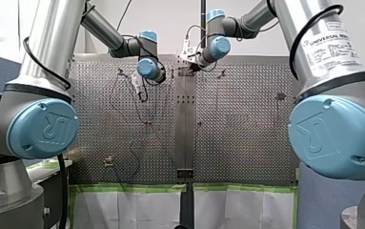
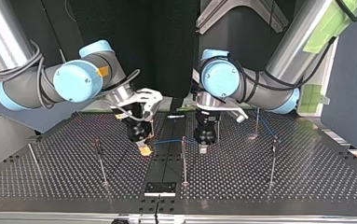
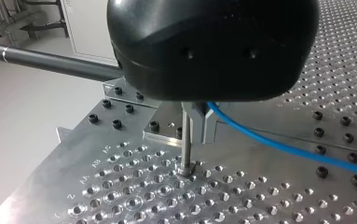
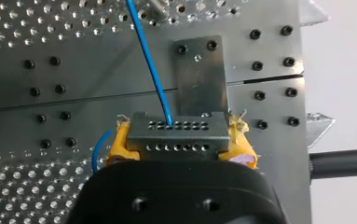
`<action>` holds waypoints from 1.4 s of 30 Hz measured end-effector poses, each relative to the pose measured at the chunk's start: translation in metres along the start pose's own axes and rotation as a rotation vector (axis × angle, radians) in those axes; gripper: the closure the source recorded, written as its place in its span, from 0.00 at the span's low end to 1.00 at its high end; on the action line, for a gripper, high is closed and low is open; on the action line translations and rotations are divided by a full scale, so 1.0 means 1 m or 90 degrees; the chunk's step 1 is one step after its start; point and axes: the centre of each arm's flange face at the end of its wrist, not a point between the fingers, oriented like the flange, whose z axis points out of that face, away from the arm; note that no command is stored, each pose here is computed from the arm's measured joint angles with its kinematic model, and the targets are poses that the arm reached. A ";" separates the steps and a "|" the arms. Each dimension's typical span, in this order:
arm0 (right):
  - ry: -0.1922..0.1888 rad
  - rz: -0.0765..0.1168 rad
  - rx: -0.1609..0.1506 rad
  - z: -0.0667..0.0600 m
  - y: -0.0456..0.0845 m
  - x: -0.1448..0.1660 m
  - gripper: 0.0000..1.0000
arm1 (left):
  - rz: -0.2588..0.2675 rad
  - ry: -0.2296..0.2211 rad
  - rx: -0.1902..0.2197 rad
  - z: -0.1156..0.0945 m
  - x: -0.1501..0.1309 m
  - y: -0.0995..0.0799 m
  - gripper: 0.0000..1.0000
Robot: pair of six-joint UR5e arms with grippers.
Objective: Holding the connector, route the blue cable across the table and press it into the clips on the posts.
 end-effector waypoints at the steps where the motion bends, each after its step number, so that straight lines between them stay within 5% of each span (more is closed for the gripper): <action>1: -0.001 0.000 -0.001 0.002 0.002 -0.002 1.00 | 0.001 0.001 -0.001 0.002 0.000 0.001 1.00; 17: 0.005 0.004 -0.022 0.012 0.039 -0.001 1.00 | -0.008 -0.009 -0.011 0.048 0.008 0.029 1.00; 18: 0.006 0.004 -0.024 0.012 0.041 0.000 1.00 | -0.009 -0.008 -0.012 0.049 0.007 0.031 0.89; 19: 0.006 0.004 -0.025 0.012 0.042 0.000 1.00 | -0.008 -0.007 -0.013 0.049 0.007 0.031 0.89; 21: 0.006 0.004 -0.026 0.012 0.044 0.001 1.00 | -0.007 -0.002 -0.014 0.048 0.008 0.032 0.61; 22: 0.006 0.004 -0.026 0.012 0.044 0.001 1.00 | -0.007 0.002 -0.015 0.047 0.009 0.032 0.61; 24: 0.007 0.004 -0.025 0.012 0.045 0.001 1.00 | -0.004 0.011 -0.016 0.045 0.010 0.030 0.35; 25: 0.006 0.004 -0.025 0.012 0.045 0.001 1.00 | -0.002 0.016 -0.017 0.044 0.012 0.029 0.35; 26: 0.006 0.003 -0.025 0.012 0.045 0.001 1.00 | 0.001 0.021 -0.018 0.042 0.013 0.029 0.16; 29: 0.005 0.002 -0.025 0.012 0.045 0.001 1.00 | 0.011 0.040 -0.028 0.037 0.016 0.027 0.00; 36: 0.005 0.001 -0.025 0.011 0.044 0.002 1.00 | 0.023 0.077 -0.053 0.019 0.016 0.024 0.00; 42: 0.005 0.001 -0.026 0.011 0.043 0.003 1.00 | 0.019 0.087 -0.046 -0.005 0.008 0.015 0.00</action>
